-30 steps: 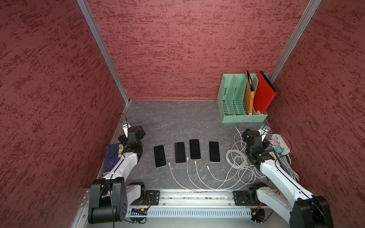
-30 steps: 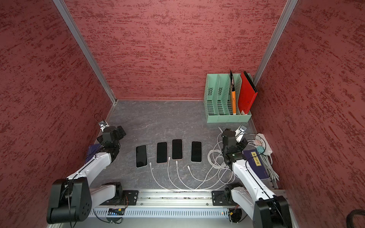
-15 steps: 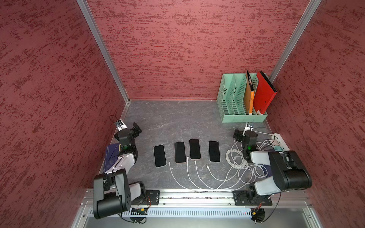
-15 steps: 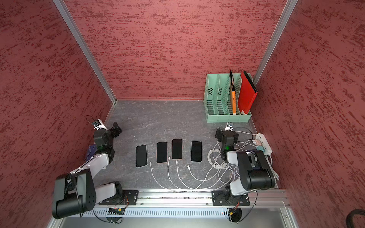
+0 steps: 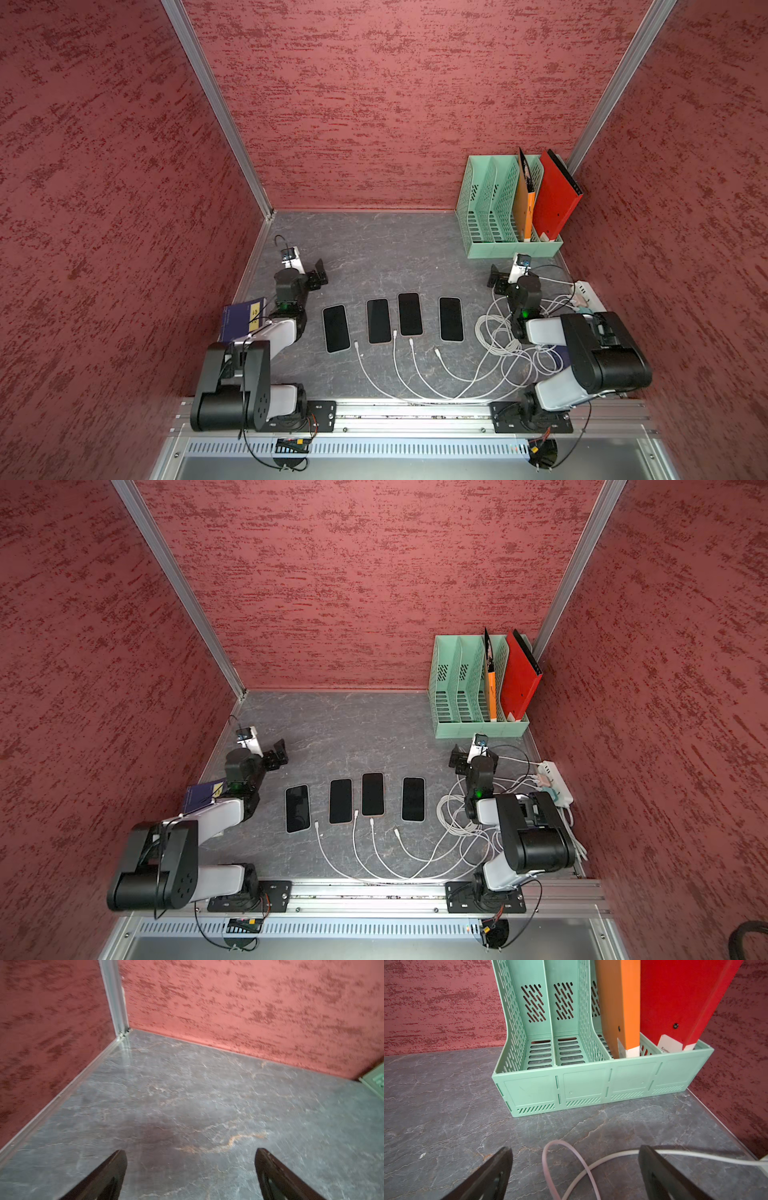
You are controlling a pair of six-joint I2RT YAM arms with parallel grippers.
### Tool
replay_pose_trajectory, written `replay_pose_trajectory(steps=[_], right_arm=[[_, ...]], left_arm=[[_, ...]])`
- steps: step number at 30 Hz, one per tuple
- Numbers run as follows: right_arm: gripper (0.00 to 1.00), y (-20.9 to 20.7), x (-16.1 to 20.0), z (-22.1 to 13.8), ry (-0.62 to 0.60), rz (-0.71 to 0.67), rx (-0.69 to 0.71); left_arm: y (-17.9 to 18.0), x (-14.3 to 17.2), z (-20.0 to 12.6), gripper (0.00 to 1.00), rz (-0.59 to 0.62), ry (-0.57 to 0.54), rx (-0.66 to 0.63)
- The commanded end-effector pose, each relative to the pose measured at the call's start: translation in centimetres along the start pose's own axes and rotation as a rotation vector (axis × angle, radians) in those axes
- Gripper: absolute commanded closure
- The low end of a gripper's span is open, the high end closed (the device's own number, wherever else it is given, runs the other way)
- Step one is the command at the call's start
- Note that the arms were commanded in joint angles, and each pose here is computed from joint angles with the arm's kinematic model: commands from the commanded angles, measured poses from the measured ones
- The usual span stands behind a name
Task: Unplug the charging cable from the phone
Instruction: Reset both arms
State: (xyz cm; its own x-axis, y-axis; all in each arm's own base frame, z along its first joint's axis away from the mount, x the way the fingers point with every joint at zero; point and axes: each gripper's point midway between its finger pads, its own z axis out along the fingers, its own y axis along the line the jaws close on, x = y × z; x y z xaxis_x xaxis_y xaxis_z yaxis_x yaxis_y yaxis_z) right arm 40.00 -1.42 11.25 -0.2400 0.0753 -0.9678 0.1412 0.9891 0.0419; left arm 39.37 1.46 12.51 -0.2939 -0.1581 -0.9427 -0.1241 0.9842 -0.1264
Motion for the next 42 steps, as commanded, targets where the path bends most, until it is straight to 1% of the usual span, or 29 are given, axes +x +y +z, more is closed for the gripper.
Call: replay_pose_trajectory(steps=[1,10,15,16,18,19,42], right_arm=[[0.01,0.1,-0.6,-0.1,-0.028,-0.01,-0.013],[0.01,0.1,-0.6,-0.1,-0.027,-0.011,-0.016],[0.02,0.1,-0.7,-0.1,-0.028,-0.011,-0.015],[0.01,0.1,-0.6,-0.1,-0.027,-0.011,-0.015],[0.02,0.1,-0.6,-0.1,-0.026,-0.012,-0.016],[0.02,0.1,-0.6,-0.1,-0.027,-0.011,-0.015],[0.02,0.1,-0.6,-0.1,-0.027,-0.011,-0.016]], left_arm=[[-0.1,0.4,0.6,0.0,0.077,-0.085,0.0],[0.0,0.4,0.6,0.0,0.076,-0.084,0.003],[-0.1,0.5,0.8,0.0,0.062,-0.067,0.035],[-0.2,0.6,0.8,0.0,0.063,-0.064,0.045],[-1.3,0.8,0.8,0.0,0.089,-0.048,0.118],[-1.5,0.9,0.8,0.0,0.094,-0.047,0.127],[-1.5,0.8,0.8,0.0,0.088,-0.043,0.14]])
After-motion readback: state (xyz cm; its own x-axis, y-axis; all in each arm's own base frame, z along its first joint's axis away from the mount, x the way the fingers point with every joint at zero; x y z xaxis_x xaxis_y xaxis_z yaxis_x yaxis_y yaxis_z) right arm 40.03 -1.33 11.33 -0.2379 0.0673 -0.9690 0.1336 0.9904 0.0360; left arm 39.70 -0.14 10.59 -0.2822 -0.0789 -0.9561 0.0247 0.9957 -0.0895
